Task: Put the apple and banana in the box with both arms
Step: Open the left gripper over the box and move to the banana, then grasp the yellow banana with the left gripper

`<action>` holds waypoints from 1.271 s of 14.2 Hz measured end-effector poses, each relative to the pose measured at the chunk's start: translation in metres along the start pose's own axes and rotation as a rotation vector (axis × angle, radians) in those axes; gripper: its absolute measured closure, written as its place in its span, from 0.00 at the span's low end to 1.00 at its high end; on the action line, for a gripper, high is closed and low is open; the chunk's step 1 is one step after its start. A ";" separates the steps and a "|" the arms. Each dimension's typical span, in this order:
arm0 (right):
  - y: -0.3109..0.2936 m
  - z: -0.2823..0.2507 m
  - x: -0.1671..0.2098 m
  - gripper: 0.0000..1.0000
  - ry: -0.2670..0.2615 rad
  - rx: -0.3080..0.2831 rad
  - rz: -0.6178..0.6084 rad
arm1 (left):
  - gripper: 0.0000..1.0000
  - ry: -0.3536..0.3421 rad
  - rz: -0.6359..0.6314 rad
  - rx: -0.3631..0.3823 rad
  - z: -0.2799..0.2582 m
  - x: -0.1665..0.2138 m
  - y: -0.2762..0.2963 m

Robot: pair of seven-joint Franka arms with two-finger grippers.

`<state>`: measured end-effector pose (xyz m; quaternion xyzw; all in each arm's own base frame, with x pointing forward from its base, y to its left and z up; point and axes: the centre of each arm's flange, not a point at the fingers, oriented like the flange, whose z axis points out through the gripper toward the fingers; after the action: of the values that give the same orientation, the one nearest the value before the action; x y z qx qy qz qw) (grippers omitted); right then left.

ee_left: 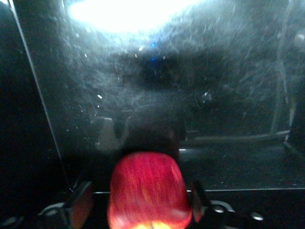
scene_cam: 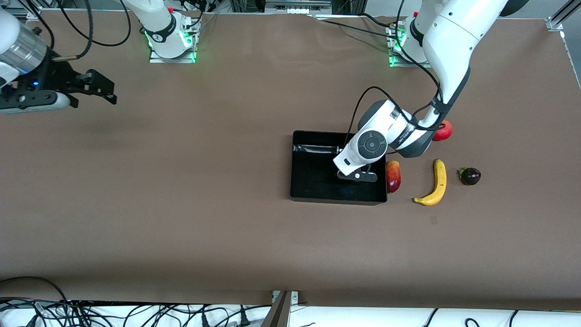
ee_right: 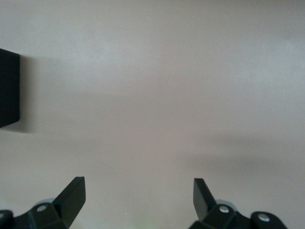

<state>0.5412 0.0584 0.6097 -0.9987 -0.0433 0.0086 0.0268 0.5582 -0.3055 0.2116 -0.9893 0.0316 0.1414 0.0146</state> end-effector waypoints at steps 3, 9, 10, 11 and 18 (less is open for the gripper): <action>0.004 0.000 0.001 0.00 0.002 -0.003 -0.009 | 0.00 0.018 -0.038 0.022 -0.062 0.006 -0.015; -0.002 0.015 0.006 0.00 -0.018 -0.044 -0.027 | 0.00 -0.014 0.064 0.040 -0.145 0.041 -0.214; -0.002 0.015 0.006 0.00 -0.017 -0.045 -0.027 | 0.00 -0.035 0.129 0.027 -0.127 0.049 -0.245; -0.002 0.014 0.006 0.00 -0.015 -0.045 -0.027 | 0.00 -0.046 0.190 0.009 -0.105 0.058 -0.270; 0.001 0.006 0.003 0.00 -0.026 -0.044 -0.020 | 0.19 0.059 0.442 0.094 0.010 0.089 -0.296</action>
<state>0.5440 0.0577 0.6036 -0.9983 -0.0539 0.0202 0.0041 0.6601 -0.0150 0.1828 -0.9602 0.2547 0.1106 0.0286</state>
